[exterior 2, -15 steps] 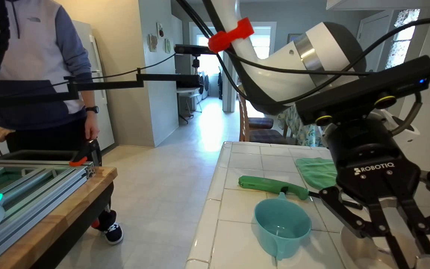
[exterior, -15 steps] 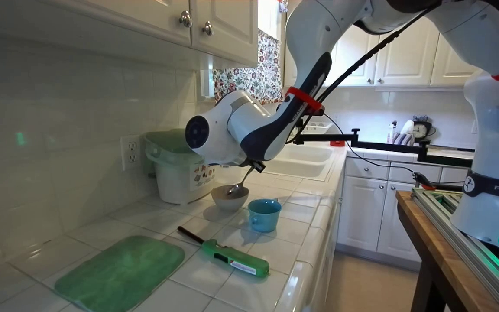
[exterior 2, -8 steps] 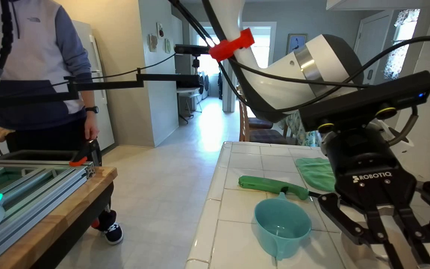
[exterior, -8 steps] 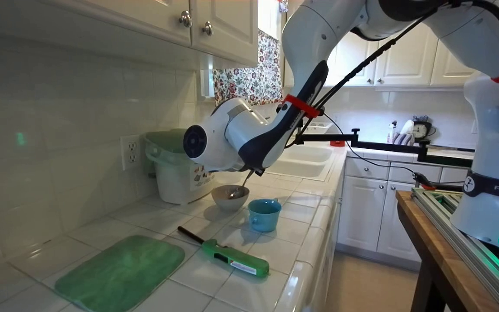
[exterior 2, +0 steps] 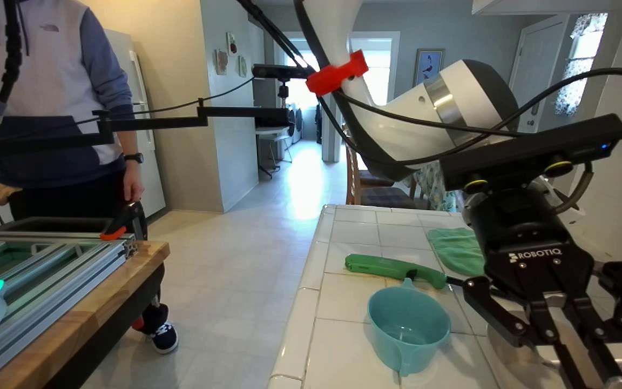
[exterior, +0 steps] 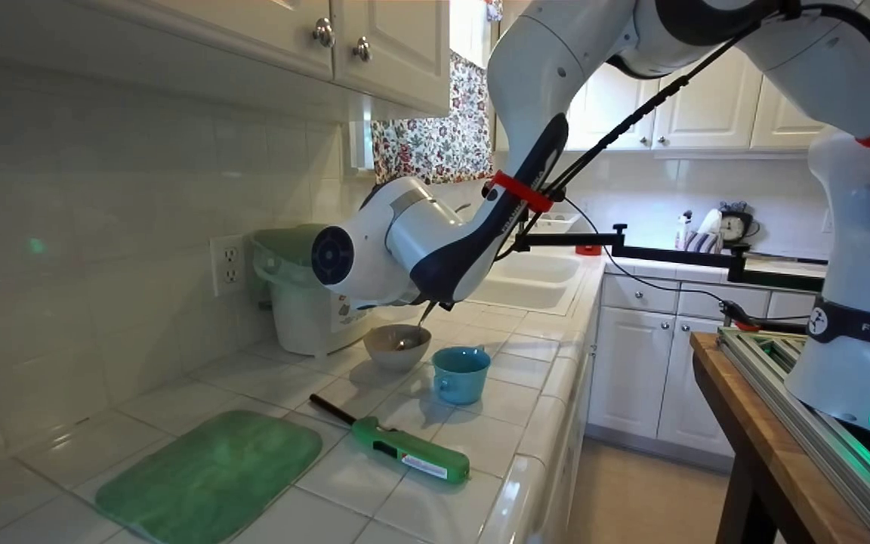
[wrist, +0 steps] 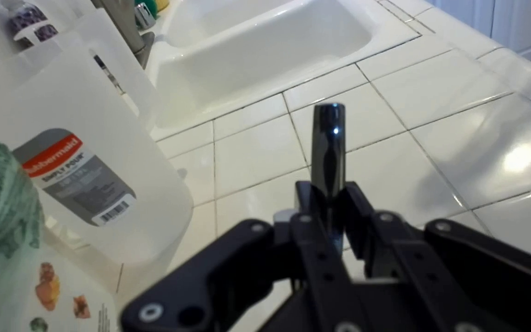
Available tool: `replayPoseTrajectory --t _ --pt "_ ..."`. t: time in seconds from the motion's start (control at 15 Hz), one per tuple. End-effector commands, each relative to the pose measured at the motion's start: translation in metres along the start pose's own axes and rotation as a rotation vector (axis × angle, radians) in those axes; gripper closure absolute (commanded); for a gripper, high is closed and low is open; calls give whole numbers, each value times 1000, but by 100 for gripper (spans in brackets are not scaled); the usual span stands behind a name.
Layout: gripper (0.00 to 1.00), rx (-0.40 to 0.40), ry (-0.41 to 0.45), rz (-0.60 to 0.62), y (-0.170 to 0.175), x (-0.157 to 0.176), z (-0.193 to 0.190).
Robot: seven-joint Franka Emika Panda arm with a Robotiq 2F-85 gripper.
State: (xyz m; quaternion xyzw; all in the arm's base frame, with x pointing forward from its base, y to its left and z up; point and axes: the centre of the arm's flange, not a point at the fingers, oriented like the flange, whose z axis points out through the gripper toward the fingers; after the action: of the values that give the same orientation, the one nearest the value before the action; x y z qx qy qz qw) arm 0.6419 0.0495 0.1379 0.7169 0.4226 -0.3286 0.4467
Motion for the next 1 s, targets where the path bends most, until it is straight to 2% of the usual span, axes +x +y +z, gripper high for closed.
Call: replayPoseTrajectory --t 0.0,0.67,0.93 --pt "95 10 39 -68 10 10 0" --pt "95 13 92 -117 13 20 3" --pt "95 26 146 -161 11 29 0"
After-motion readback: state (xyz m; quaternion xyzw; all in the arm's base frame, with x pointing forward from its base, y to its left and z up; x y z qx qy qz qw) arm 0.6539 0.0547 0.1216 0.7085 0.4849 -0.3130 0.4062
